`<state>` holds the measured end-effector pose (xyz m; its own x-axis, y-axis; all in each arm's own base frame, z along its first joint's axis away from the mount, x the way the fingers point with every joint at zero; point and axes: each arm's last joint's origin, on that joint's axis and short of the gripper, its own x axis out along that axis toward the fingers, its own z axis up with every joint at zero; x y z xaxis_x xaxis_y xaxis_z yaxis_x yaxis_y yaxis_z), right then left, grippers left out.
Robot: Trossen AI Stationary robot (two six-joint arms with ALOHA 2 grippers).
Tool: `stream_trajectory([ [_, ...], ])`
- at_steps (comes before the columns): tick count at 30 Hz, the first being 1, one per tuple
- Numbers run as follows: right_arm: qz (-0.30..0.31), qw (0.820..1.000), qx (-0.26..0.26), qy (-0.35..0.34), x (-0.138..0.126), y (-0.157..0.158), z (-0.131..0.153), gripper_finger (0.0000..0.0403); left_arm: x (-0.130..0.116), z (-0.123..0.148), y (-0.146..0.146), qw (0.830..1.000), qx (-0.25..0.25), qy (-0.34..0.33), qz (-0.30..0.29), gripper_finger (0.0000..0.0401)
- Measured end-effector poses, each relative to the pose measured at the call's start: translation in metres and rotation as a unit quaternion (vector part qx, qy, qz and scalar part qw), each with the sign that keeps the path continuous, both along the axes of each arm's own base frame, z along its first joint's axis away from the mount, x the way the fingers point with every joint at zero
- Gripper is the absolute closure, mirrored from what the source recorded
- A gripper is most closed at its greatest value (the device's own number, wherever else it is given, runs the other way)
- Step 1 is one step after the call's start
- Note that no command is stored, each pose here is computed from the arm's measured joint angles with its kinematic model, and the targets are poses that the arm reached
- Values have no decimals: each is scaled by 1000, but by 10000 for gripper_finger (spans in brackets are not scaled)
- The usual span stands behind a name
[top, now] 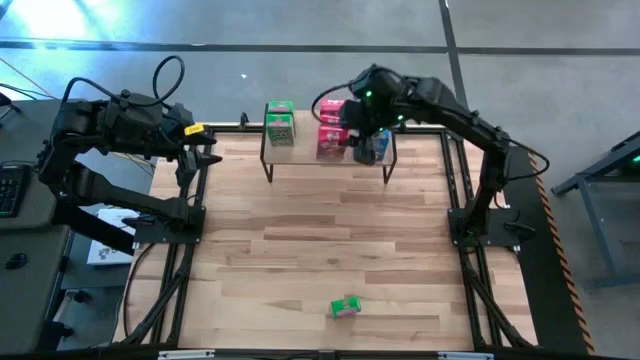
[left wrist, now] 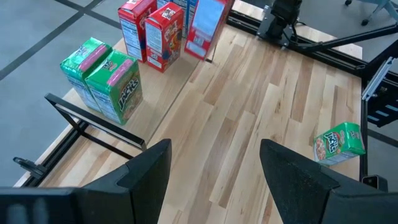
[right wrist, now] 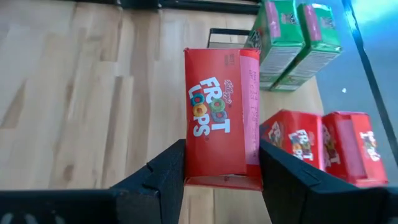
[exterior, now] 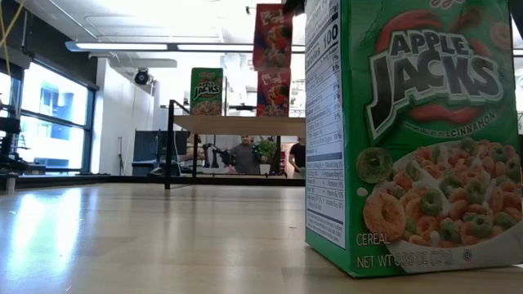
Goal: Stack cereal on shelf
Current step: Put the red cereal box on the shelf aligned with the other red cereal boxes
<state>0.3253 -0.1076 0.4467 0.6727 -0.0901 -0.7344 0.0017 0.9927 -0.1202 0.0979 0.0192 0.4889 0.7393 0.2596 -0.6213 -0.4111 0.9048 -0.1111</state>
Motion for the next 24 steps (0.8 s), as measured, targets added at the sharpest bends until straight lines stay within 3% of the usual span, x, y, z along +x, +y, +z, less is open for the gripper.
stream_trajectory([
  [10,21,999,32,-18,-17,-14,14,238,0,0,0,1000,0,0,0,164],
  [24,39,998,53,15,0,-21,-23,238,0,0,0,1000,0,0,0,164],
])
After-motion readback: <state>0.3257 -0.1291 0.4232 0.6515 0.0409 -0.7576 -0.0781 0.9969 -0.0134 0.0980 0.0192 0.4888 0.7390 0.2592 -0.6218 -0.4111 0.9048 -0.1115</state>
